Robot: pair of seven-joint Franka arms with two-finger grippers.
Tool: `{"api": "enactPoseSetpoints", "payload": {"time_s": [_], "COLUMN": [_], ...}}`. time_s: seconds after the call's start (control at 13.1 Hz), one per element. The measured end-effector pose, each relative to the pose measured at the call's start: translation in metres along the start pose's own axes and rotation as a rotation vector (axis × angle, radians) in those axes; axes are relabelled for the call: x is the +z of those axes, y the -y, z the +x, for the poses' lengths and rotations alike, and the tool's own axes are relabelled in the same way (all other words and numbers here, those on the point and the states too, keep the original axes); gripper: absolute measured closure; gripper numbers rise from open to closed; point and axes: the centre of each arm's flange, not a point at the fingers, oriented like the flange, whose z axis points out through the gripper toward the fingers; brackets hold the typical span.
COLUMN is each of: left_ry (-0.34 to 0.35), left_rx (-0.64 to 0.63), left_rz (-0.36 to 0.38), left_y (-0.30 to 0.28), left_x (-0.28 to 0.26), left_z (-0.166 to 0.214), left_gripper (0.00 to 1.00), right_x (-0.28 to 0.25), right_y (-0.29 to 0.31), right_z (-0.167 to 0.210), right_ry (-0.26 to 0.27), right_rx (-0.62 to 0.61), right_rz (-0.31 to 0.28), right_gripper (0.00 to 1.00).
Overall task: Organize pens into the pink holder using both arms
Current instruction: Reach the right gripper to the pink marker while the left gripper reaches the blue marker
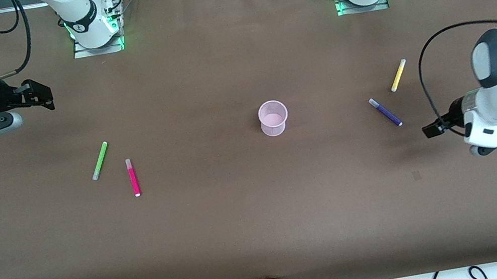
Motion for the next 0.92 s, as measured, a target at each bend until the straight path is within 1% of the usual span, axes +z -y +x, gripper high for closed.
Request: {"api": "enactPoseSetpoints", "payload": {"time_s": [0.15,0.31,0.46,0.69,0.76,0.92], "left_ry": [-0.021,-0.042,-0.051,-0.057,-0.052,-0.044], "left_rx": [-0.088,-0.150,-0.169,-0.180,-0.186,-0.183], "left_rz": [-0.019,-0.040,-0.051,-0.062,-0.060,-0.054], "left_y": [-0.001,-0.001,0.002,0.005,0.005,0.001], "left_x": [0.042,0.075,0.099,0.130,0.137,0.142], "left_z": [-0.007,-0.016,-0.025,-0.041,-0.046,-0.053], "left_gripper": [0.00,0.00,0.00,0.00,0.00,0.00], "right_x": [0.016,0.042,0.078,0.140,0.159,0.191], "right_y": [0.011,0.025,0.032,0.036,0.038,0.042], "right_z": [0.009,0.028,0.052,0.091,0.101,0.114], "right_ry": [0.029,0.051,0.060,0.055,0.057,0.064], "right_rx": [-0.018,-0.039,-0.048,-0.049,-0.045,-0.030], "right_rz": [-0.005,-0.016,-0.028,-0.044,-0.036,-0.001], "right_gripper": [0.00,0.00,0.00,0.00,0.00,0.00]}}
